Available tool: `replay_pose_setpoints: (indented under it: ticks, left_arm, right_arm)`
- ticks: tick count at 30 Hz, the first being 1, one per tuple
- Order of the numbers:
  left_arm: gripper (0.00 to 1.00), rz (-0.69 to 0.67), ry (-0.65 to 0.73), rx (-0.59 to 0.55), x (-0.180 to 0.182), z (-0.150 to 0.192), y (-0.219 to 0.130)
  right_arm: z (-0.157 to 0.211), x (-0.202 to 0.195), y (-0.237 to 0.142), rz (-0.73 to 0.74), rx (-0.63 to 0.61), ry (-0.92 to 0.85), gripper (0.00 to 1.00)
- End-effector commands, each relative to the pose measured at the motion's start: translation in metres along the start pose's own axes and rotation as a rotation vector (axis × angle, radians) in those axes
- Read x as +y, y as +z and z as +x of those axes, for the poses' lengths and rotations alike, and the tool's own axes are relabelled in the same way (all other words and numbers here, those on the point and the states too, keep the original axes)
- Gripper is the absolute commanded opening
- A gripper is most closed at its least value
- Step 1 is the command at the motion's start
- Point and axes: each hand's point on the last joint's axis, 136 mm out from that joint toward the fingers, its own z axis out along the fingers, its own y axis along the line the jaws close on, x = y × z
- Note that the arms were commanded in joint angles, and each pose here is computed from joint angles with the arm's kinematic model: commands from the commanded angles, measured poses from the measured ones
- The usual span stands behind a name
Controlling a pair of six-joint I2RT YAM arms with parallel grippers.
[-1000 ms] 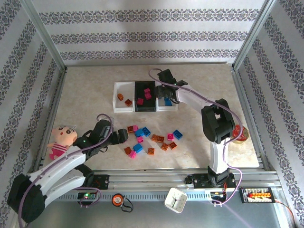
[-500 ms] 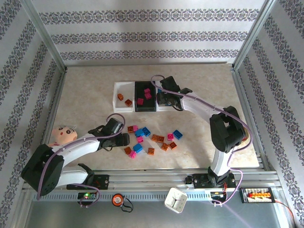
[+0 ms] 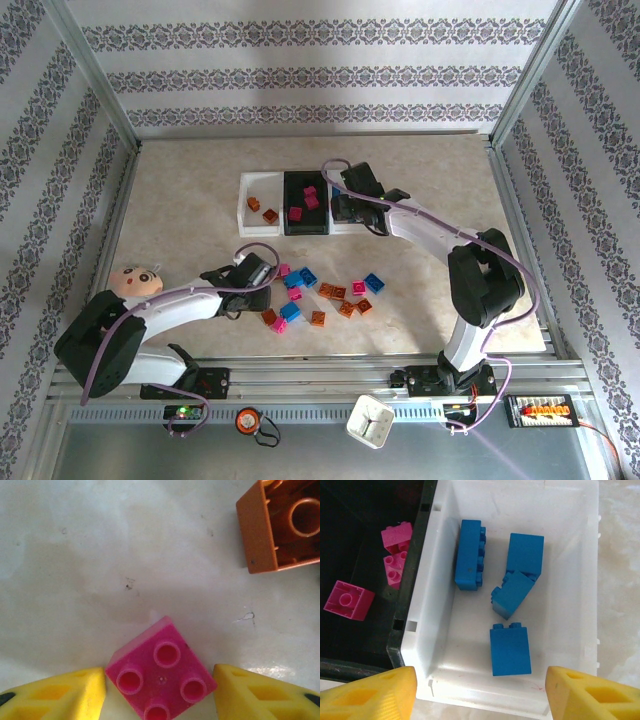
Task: Sort the legos into containers by color
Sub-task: Pick up the lego from the middle-left of the table.
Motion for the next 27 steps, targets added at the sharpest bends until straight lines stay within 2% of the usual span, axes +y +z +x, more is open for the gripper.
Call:
replay_pose_setpoints:
  ticks: [1, 8, 14, 16, 19, 24, 27]
  left_arm:
    - [0.59, 0.116, 0.036, -0.123, -0.034, -0.029, 0.010]
    - [0.60, 0.026, 0.006, -0.158, -0.015, -0.031, -0.004]
    - [0.62, 0.017, -0.003, -0.193, -0.012, -0.036, -0.017]
    - [0.62, 0.009, -0.002, -0.179, -0.012, -0.034, -0.014]
    - [0.56, 0.002, -0.004, -0.130, -0.013, -0.025, -0.004]
    - [0.57, -0.001, -0.026, -0.093, -0.009, -0.012, 0.005]
    - [0.49, 0.003, -0.029, -0.073, -0.009, -0.006, 0.010]
  right_arm:
    - [-0.004, 0.000, -0.010, -0.019, -0.027, 0.024, 0.69]
    - [-0.003, -0.004, -0.012, -0.021, -0.035, 0.035, 0.69]
    - [-0.001, -0.003, -0.009, -0.027, -0.030, 0.041, 0.69]
    - [0.000, -0.003, -0.009, -0.028, -0.028, 0.044, 0.69]
    - [0.001, -0.003, -0.009, -0.029, -0.026, 0.044, 0.68]
    - [0.001, -0.004, -0.011, -0.029, -0.031, 0.043, 0.69]
    - [0.001, -0.005, -0.011, -0.025, -0.029, 0.044, 0.69]
